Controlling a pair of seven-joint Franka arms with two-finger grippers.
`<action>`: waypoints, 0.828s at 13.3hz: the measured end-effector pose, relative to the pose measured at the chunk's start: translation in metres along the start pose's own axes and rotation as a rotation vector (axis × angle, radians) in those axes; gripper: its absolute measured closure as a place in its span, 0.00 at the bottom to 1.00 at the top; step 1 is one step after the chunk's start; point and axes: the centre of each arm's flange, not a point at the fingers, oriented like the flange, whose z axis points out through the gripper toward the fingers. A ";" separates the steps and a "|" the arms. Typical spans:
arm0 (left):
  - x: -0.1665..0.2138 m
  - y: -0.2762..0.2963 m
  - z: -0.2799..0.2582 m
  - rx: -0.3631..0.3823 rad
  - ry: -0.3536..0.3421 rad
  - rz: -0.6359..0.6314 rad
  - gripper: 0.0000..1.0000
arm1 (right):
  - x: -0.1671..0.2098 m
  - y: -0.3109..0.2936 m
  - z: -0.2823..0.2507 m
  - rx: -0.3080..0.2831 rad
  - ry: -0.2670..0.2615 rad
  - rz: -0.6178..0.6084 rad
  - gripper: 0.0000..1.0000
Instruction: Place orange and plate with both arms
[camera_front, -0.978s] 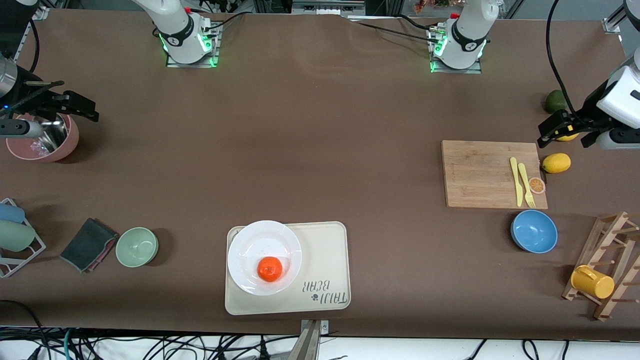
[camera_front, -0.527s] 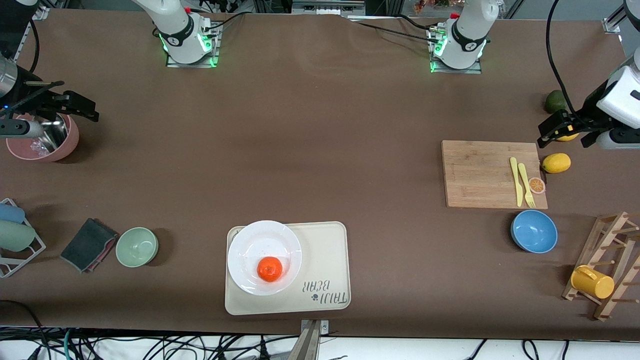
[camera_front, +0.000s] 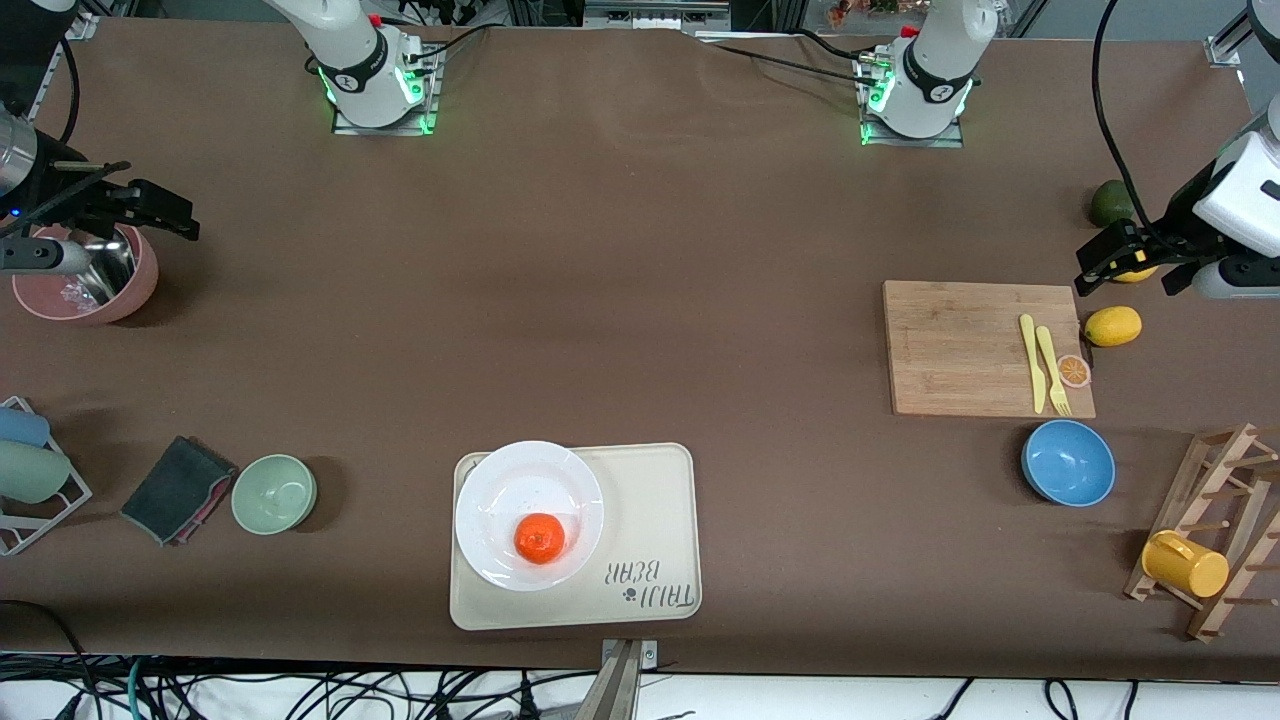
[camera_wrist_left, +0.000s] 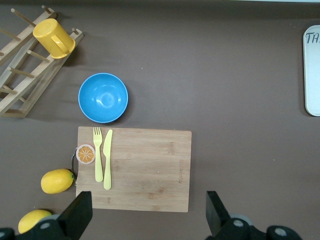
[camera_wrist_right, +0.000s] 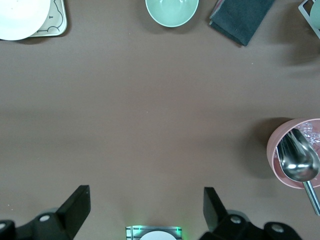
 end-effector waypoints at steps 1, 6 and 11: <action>0.000 0.000 0.000 0.000 0.000 0.000 0.00 | 0.000 0.000 0.000 0.000 -0.001 0.000 0.00; 0.000 0.000 0.000 0.000 0.000 0.000 0.00 | 0.000 0.002 0.000 0.000 -0.004 0.003 0.00; 0.000 0.000 0.000 0.000 0.000 0.000 0.00 | -0.001 0.004 0.001 0.001 -0.010 0.007 0.00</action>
